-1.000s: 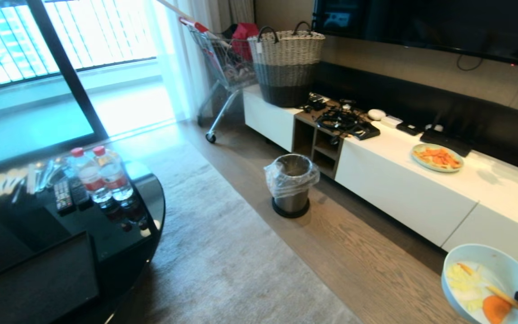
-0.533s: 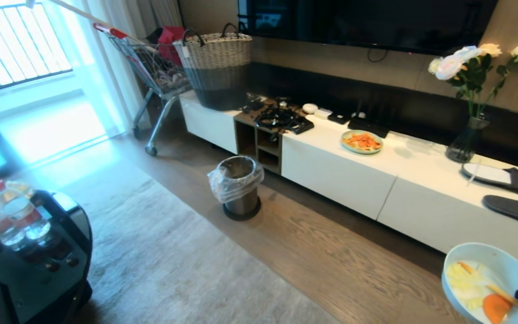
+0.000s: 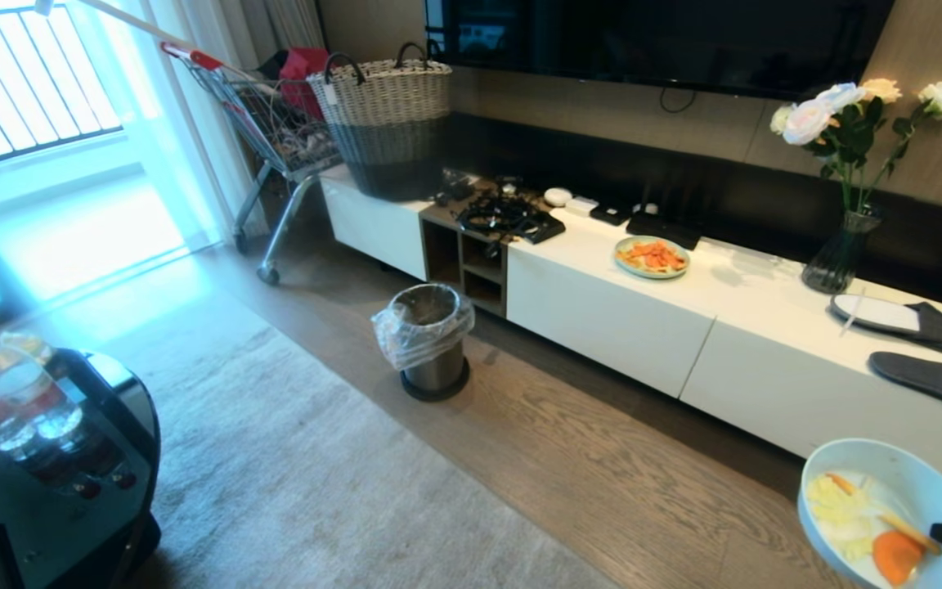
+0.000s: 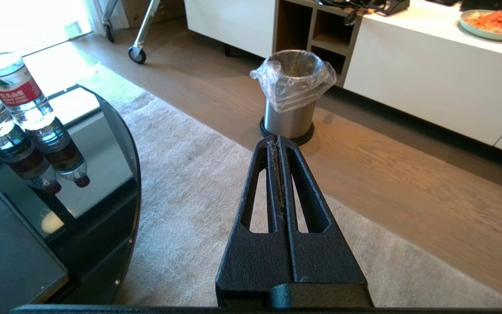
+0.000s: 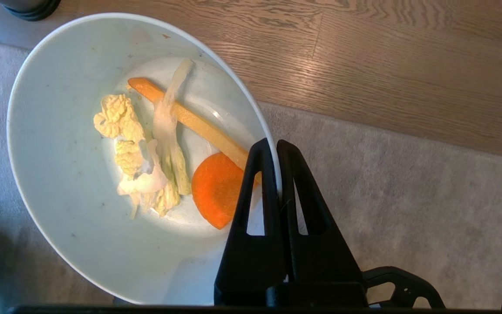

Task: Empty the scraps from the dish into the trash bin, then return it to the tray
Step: Move the bowl over the trash can

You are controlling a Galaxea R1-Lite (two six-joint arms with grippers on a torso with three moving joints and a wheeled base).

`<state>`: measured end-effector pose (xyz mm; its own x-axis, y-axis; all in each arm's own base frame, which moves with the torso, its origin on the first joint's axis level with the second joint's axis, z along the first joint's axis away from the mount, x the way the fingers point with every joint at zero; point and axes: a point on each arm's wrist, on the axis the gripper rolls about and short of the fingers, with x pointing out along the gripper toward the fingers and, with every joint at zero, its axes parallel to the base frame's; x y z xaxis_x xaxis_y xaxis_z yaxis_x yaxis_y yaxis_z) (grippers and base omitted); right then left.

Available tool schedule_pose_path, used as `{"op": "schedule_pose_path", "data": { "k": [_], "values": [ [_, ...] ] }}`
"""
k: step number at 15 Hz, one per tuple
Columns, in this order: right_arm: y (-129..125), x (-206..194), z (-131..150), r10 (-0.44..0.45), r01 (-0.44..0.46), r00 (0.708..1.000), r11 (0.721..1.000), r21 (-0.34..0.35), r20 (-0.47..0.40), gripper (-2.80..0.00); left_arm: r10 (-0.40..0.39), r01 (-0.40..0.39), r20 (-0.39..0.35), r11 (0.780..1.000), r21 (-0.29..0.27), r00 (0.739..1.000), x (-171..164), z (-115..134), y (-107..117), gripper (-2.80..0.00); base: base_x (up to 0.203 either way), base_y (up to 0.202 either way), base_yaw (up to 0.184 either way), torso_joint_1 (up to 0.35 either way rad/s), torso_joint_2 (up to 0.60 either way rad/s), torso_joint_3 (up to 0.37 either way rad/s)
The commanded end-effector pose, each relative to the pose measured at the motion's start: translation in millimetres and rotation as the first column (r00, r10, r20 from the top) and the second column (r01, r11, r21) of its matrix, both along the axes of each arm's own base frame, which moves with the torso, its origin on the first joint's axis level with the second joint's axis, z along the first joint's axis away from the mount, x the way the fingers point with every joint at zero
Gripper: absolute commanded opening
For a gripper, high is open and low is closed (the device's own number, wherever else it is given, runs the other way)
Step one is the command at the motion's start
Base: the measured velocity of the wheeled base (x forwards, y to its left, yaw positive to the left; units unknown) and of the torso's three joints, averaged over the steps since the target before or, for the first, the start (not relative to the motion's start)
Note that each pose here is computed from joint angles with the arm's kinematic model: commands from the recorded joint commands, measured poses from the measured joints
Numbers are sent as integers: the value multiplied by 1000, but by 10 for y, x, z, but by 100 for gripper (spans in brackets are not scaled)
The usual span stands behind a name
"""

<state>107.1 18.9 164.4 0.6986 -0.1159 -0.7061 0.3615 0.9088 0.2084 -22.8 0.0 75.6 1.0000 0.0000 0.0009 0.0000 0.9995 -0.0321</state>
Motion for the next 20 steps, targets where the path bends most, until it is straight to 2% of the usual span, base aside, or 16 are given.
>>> {"op": "schedule_pose_path", "data": {
  "k": [1, 18, 20],
  "values": [
    [7, 14, 6, 8, -8, 1000, 1000, -6, -3, -280, 0, 0, 1, 1000, -2, 1000, 0, 0, 0, -280, 0, 0, 0, 0, 0, 0],
    [65, 81, 67, 53, -53, 999, 998, -15, 4, -280, -1, 1, 1, 1000, 0, 1000, 0, 0, 0, -280, 0, 0, 0, 0, 0, 0],
    [69, 79, 63, 57, -57, 998, 998, -16, 2, -280, -2, 2, 1, 1000, 1, 1000, 0, 0, 0, -280, 122, 0, 2, -2, 2, -4]
  ]
}}
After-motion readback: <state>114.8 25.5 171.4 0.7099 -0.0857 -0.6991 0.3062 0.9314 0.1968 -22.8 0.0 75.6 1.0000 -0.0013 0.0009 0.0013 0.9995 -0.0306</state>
